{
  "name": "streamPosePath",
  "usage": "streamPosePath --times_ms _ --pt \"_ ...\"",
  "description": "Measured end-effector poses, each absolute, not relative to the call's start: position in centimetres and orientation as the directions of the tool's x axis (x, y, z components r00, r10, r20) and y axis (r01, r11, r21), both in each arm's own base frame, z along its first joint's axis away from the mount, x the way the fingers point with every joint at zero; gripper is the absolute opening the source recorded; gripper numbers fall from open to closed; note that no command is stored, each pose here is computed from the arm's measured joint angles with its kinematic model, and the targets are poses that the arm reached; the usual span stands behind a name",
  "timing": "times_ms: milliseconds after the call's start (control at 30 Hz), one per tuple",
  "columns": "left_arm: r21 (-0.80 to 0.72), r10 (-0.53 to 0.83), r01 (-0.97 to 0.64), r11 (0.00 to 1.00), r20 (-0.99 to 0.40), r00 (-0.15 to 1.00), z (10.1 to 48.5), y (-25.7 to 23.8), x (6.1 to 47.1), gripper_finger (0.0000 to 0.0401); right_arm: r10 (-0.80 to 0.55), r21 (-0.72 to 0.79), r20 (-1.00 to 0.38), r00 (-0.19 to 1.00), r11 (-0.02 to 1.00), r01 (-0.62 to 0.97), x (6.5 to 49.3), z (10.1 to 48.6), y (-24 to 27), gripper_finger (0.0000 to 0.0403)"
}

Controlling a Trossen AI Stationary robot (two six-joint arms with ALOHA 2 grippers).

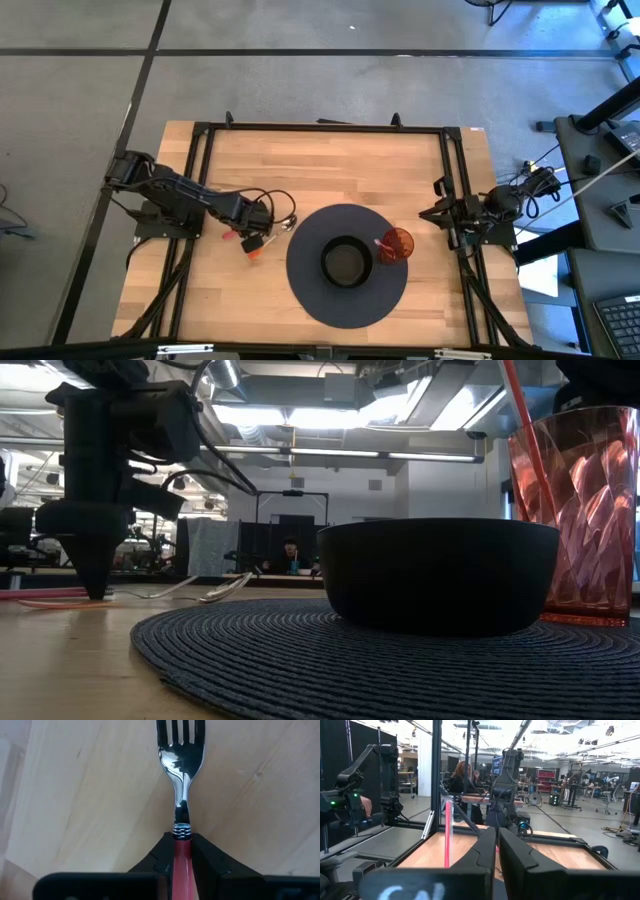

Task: Pick & Place Utensil
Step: Put the pink fork into the black bowl

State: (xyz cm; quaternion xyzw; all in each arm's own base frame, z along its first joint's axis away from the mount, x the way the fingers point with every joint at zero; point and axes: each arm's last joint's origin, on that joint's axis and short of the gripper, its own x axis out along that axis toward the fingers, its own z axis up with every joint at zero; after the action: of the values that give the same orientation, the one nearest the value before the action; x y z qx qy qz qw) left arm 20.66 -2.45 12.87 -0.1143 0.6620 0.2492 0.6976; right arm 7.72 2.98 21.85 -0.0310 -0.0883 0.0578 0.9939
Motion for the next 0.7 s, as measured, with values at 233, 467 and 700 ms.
streamPosePath --times_ms 233,467,700 --pt "0.214 0.277 -0.467 0.858 -0.958 0.070 15.0 -3.4 22.3 0.0037 0.122 -0.060 0.173 0.977 0.992 -0.113 7.7 21.9 3.0 0.0023" --pt "0.248 0.321 -0.442 0.862 -0.942 0.098 16.7 -4.3 23.1 0.0037 0.122 -0.053 0.173 0.977 0.992 -0.115 7.7 21.9 3.0 0.0023" --pt "0.285 0.341 -0.304 0.909 -0.928 0.152 18.8 -5.6 24.0 0.0037 0.120 -0.071 0.173 0.978 0.991 -0.109 7.7 21.9 3.0 0.0023"
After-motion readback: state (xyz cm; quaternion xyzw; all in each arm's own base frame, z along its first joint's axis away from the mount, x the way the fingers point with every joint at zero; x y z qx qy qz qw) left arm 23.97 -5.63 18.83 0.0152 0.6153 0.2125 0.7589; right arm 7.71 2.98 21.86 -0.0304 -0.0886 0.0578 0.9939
